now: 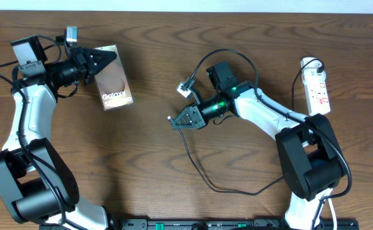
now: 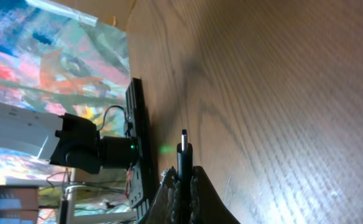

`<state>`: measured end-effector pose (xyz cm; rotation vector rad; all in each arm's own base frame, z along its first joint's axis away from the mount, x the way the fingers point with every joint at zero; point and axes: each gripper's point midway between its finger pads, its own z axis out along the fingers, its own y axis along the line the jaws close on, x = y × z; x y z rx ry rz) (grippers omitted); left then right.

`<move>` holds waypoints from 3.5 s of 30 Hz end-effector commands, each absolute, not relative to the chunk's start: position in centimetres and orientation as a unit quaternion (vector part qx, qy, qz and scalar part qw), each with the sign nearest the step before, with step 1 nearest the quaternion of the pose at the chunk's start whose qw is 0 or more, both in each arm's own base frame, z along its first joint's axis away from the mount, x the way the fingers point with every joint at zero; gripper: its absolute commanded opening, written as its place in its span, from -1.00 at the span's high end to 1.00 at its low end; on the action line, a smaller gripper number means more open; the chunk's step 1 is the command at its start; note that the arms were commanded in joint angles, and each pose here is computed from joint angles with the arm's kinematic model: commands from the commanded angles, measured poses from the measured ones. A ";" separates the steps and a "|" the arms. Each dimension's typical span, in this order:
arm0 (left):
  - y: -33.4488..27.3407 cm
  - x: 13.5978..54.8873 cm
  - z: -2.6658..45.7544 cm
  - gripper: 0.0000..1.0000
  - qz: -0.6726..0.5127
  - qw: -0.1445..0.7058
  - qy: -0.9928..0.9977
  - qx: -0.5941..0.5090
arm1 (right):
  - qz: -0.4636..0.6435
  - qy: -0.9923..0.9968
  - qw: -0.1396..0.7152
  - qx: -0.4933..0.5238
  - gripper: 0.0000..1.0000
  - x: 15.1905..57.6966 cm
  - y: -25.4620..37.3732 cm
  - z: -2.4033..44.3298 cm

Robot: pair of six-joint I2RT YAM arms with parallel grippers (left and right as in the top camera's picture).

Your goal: Plug charger to phone and switch on socket

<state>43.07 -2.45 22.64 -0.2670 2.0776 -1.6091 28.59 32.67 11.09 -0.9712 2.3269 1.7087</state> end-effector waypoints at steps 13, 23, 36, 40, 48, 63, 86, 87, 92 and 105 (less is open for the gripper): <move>-2.7 42.6 23.8 0.85 -0.600 0.252 0.755 -0.080 | 0.616 0.719 0.044 -0.317 0.98 27.8 32.2 9.3; -2.7 42.6 23.8 0.85 -0.597 0.259 0.756 -0.071 | 0.703 0.637 -0.024 -0.314 0.97 25.8 33.6 9.4; -5.2 46.4 25.5 0.85 -0.568 0.307 0.759 -0.083 | 0.698 0.647 0.051 -0.302 0.98 30.6 37.2 14.7; -4.7 48.1 27.6 0.85 -0.574 0.334 0.738 -0.117 | 0.710 0.638 0.094 -0.283 0.98 31.9 37.6 17.3; -3.7 49.6 30.3 0.85 -0.594 0.358 0.700 -0.172 | 0.723 0.640 0.118 -0.233 0.98 33.4 37.9 18.9; -6.6 49.0 30.5 0.85 -0.608 0.338 0.705 -0.135 | 0.756 0.596 0.140 -0.230 0.98 32.8 37.3 22.8; -10.0 47.4 30.8 0.85 -0.623 0.319 0.712 -0.065 | 0.762 0.585 0.156 -0.229 0.98 33.1 36.6 23.8; -10.1 47.4 30.8 0.85 -0.622 0.320 0.712 -0.063 | 0.762 0.585 0.156 -0.229 0.98 33.2 36.5 23.8; -10.2 47.2 30.8 0.85 -0.622 0.322 0.712 -0.052 | 0.762 0.585 0.157 -0.229 0.98 33.2 36.5 23.8; -10.7 47.0 30.7 0.85 -0.624 0.317 0.713 -0.046 | 0.763 0.584 0.159 -0.226 0.98 33.3 36.5 23.8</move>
